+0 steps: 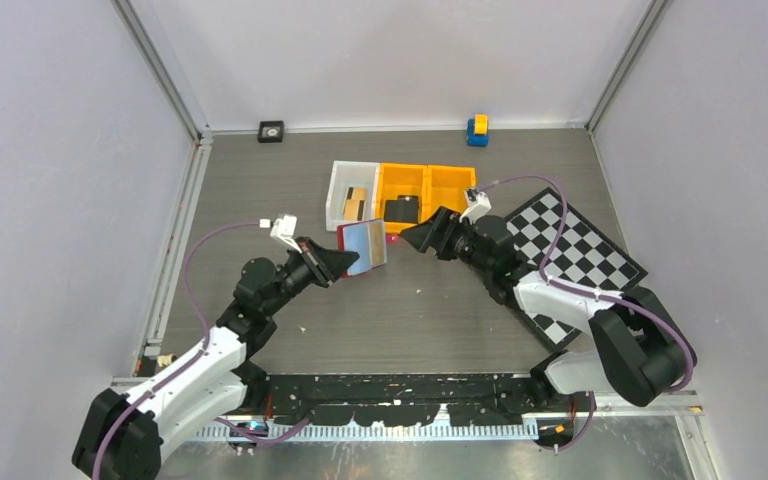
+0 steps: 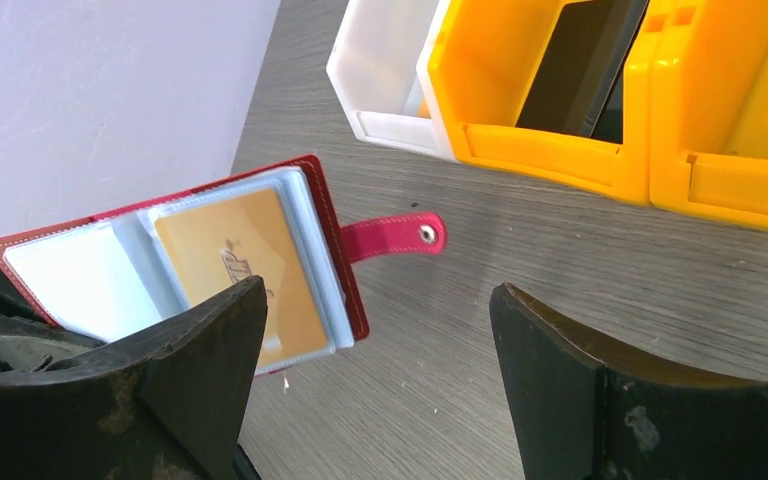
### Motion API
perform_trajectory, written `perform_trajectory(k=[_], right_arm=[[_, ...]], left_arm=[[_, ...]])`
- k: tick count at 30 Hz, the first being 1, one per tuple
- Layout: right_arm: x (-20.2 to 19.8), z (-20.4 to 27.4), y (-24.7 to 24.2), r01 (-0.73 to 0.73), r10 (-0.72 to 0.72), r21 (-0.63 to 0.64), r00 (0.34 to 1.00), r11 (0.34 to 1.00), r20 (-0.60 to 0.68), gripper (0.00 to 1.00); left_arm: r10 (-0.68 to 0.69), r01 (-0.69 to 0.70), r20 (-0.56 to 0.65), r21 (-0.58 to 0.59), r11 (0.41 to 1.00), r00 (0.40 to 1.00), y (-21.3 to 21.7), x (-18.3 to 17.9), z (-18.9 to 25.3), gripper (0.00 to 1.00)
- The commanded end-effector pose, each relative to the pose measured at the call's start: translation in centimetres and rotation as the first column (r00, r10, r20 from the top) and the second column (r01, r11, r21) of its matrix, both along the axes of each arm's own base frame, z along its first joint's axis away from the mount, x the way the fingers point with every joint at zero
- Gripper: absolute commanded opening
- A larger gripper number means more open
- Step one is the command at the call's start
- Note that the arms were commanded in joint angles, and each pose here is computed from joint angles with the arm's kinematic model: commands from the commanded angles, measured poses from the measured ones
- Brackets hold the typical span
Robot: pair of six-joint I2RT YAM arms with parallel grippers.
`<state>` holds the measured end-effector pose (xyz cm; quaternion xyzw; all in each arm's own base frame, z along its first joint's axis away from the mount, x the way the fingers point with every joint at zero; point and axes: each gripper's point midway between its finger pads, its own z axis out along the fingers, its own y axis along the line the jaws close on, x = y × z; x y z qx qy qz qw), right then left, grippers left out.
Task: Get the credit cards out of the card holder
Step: Remove the credit card from the card holder.
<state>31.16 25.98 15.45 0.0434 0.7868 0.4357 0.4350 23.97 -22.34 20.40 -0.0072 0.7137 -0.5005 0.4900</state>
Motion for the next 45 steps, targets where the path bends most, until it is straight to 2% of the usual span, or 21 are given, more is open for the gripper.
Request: perform_trajectory(k=[1, 8, 14, 21, 28, 32, 37, 41, 45], right_arm=[[0.5, 1.7, 0.1, 0.013, -0.020, 0.116, 0.998, 0.993, 0.052, 0.87], [0.2, 2.4, 1.2, -0.046, 0.039, 0.212, 0.999, 0.976, 0.037, 0.87], [-0.1, 2.9, 2.4, -0.129, 0.121, 0.312, 0.992, 0.941, 0.044, 0.87], [-0.5, 3.3, 2.5, -0.183, 0.166, 0.350, 0.983, 0.919, 0.078, 0.87], [-0.7, 3.5, 3.2, -0.225, 0.208, 0.406, 0.974, 0.886, 0.088, 0.87], [-0.7, 3.5, 3.4, -0.237, 0.219, 0.418, 0.971, 0.877, 0.090, 0.87], [-0.8, 3.8, 3.6, -0.253, 0.235, 0.440, 0.967, 0.861, 0.095, 0.87], [-1.2, 4.9, 3.8, -0.281, 0.257, 0.494, 0.959, 0.823, 0.118, 0.87], [-1.6, 5.9, 3.6, -0.293, 0.260, 0.507, 0.956, 0.811, 0.136, 0.87]], left_arm=[[0.092, -0.092, 0.072, -0.013, 0.996, 0.993, 1.4, 0.8, 1.3, 0.00], [0.020, -0.016, 0.103, -0.038, 0.999, 0.995, 0.4, 0.4, 2.5, 0.00], [-0.062, 0.079, 0.097, -0.175, 0.981, 0.993, 0.5, 0.6, 4.0, 0.00], [-0.162, 0.185, 0.100, -0.308, 0.933, 0.982, 0.6, 0.7, 5.8, 0.00], [-0.269, 0.302, 0.138, -0.393, 0.869, 0.953, -0.3, 0.2, 7.5, 0.00], [-0.303, 0.329, 0.129, -0.398, 0.856, 0.944, -0.7, 0.2, 7.7, 0.00], [-0.295, 0.350, 0.196, -0.385, 0.854, 0.935, -0.3, -0.8, 9.3, 0.00], [-0.281, 0.328, 0.176, -0.371, 0.869, 0.943, -0.3, -0.6, 8.8, 0.00], [-0.287, 0.334, 0.177, -0.376, 0.864, 0.942, -0.3, -0.6, 8.8, 0.00]])
